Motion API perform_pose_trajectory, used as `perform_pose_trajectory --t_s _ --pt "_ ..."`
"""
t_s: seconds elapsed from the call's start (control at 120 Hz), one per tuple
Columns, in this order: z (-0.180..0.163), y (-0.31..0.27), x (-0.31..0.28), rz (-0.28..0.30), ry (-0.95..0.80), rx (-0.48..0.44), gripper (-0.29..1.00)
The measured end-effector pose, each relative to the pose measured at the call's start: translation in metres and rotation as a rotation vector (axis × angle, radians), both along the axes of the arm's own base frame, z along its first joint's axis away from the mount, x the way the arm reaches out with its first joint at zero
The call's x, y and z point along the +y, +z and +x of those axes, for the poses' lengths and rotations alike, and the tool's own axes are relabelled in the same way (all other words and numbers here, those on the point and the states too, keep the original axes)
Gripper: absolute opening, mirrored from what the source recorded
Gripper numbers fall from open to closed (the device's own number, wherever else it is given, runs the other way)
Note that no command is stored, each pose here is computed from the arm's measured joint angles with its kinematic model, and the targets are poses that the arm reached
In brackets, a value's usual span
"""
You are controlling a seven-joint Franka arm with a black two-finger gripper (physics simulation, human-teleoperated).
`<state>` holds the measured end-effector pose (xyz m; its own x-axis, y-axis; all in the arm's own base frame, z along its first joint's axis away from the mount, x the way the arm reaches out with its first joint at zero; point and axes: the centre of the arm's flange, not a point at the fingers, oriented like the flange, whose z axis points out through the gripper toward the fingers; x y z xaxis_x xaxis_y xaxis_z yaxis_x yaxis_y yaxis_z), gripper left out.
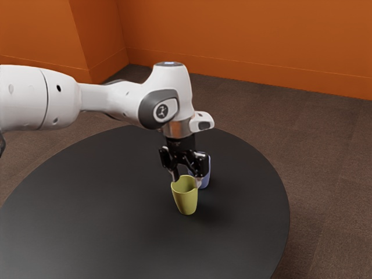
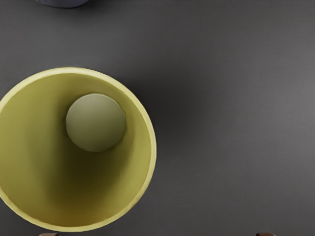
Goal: Place the right cup onto the left cup
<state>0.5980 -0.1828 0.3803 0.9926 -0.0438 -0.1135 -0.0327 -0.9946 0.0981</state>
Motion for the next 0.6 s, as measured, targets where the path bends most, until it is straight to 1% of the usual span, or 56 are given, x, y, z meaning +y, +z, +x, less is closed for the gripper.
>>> perform_pose_trajectory --t_s 0.375,0.6 --pt "0.026 -0.029 0.002 0.014 0.025 0.002 0.50" --pt "0.034 -0.044 0.005 0.020 0.038 0.014 0.50"
